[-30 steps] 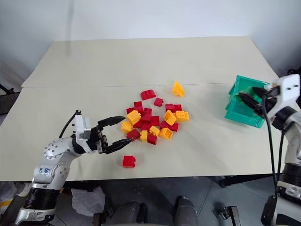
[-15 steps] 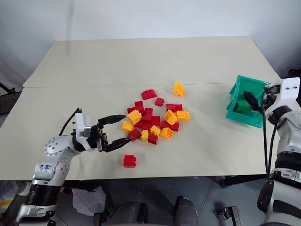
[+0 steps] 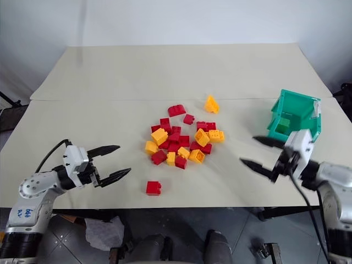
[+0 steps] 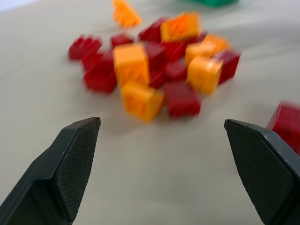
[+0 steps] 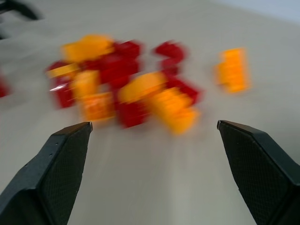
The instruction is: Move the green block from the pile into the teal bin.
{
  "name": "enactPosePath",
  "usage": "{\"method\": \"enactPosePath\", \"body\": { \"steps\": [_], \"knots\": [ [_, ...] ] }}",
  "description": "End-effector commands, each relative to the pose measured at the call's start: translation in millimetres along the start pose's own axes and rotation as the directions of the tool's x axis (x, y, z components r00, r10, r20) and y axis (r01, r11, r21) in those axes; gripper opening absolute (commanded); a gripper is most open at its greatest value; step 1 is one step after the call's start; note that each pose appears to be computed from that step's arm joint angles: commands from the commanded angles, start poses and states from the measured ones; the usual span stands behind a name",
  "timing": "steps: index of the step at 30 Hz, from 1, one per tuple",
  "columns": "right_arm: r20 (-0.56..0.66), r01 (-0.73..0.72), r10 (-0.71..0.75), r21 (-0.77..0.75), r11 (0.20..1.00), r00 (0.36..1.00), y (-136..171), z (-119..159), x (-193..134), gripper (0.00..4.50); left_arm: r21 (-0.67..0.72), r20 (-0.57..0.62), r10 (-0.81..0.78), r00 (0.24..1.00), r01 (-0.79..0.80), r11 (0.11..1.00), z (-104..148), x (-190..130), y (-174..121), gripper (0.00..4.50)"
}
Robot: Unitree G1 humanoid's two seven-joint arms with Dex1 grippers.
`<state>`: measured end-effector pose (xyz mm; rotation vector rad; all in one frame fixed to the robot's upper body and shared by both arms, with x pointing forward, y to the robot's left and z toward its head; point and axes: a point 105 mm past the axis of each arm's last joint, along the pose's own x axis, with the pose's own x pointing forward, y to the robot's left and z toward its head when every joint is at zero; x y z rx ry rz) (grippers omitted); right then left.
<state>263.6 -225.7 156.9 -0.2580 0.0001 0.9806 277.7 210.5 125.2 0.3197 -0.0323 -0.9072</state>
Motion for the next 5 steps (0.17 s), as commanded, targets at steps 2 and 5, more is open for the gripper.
{"method": "enactPosePath", "body": {
  "steps": [2, 5],
  "knots": [
    [0.027, -0.033, 0.035, -0.069, 0.997, 0.999, 10.9, 2.0, -2.7, 4.47, 0.053, 0.000, 0.026, 1.000, -0.026, 0.998, 5.1, -12.1, 2.5, 4.50],
    [0.023, -0.027, 0.029, -0.076, 0.997, 0.999, 12.0, -4.8, -3.2, 4.47, 0.059, -0.010, 0.047, 0.999, -0.046, 0.997, 4.3, -17.1, 1.9, 4.50]
  ]
}}
